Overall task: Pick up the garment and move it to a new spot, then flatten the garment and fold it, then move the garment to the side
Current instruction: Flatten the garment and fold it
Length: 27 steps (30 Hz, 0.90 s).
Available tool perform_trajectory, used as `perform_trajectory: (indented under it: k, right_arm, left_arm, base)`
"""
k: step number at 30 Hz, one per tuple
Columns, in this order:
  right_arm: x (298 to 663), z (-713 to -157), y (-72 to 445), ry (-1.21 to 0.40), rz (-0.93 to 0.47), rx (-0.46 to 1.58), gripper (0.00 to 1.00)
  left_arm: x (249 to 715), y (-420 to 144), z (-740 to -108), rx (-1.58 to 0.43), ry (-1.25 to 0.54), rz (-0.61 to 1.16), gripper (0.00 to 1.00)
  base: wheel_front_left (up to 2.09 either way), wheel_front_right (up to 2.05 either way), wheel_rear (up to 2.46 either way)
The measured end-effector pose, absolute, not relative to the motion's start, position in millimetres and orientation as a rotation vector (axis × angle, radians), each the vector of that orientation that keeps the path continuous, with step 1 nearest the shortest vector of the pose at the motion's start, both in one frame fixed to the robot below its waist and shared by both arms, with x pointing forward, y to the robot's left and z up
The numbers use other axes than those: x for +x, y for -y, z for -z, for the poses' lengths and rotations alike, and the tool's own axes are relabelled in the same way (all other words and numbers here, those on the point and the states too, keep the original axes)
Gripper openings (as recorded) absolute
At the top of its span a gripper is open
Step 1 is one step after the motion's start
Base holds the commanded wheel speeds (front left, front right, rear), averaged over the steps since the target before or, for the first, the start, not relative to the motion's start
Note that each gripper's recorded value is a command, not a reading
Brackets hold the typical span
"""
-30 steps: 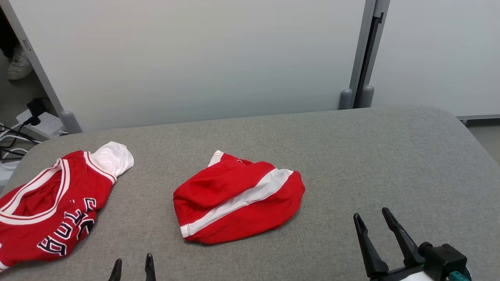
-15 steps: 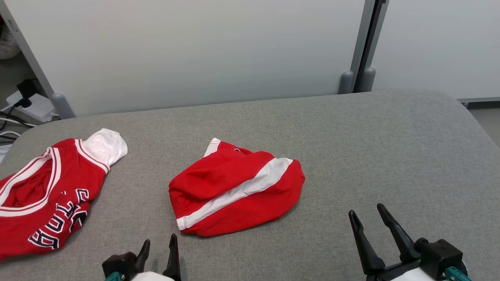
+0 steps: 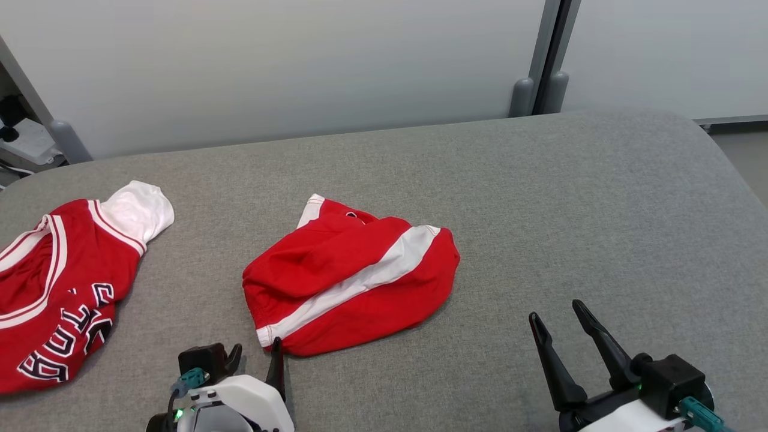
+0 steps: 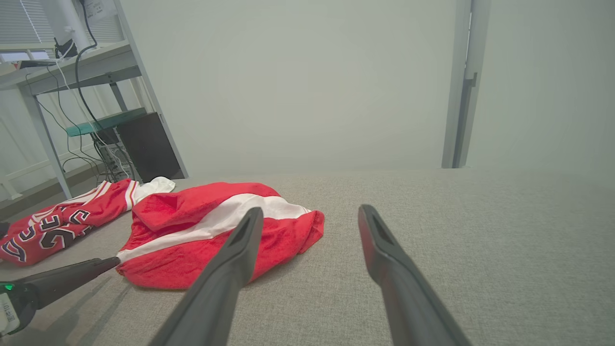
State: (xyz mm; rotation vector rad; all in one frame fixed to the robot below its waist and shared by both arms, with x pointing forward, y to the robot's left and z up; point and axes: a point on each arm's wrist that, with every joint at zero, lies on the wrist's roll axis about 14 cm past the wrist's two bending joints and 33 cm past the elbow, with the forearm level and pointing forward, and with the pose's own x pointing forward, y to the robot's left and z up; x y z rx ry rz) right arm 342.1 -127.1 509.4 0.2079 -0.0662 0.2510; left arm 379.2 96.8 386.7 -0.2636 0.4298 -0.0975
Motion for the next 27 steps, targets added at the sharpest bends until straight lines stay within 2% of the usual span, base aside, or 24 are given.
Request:
perform_trajectory:
  k: [12, 15, 16, 17, 19, 20, 21, 22, 27]
  right_arm:
    - [345, -503, 126, 0.044, -0.26, 0.202, 1.0]
    - [348, -504, 127, 0.045, -0.258, 0.203, 1.0]
    - [349, -505, 127, 0.048, -0.258, 0.202, 1.0]
    - [349, -505, 127, 0.05, -0.258, 0.201, 1.0]
    - [349, -505, 128, 0.049, -0.256, 0.201, 1.0]
    - [349, -505, 128, 0.048, -0.256, 0.202, 1.0]
    - [349, -505, 128, 0.048, -0.256, 0.202, 1.0]
    - [349, -505, 128, 0.049, -0.256, 0.202, 1.0]
    - [350, -506, 127, 0.051, -0.258, 0.202, 1.0]
  left_arm:
    - [394, -88, -379, -0.246, -0.461, 0.118, 0.99]
    - [396, -85, -376, -0.255, -0.475, 0.124, 0.73]
    - [396, -85, -375, -0.257, -0.481, 0.124, 0.54]
    - [396, -84, -374, -0.26, -0.487, 0.123, 0.47]
    - [394, -84, -370, -0.26, -0.504, 0.121, 0.45]
    - [394, -84, -369, -0.265, -0.509, 0.118, 0.38]
    - [394, -84, -369, -0.265, -0.509, 0.118, 0.25]
    - [395, -83, -370, -0.274, -0.509, 0.119, 0.0]
    - [398, -78, -372, -0.298, -0.512, 0.136, 0.0]
  base:
    - [0.0, 0.0, 0.0]
    - [0.0, 0.0, 0.0]
    - [0.0, 0.0, 0.0]
    - [0.0, 0.0, 0.0]
    - [0.0, 0.0, 0.0]
    - [0.0, 0.0, 0.0]
    - [0.0, 0.0, 0.0]
    - [0.0, 0.0, 0.0]
    - [0.0, 0.0, 0.0]
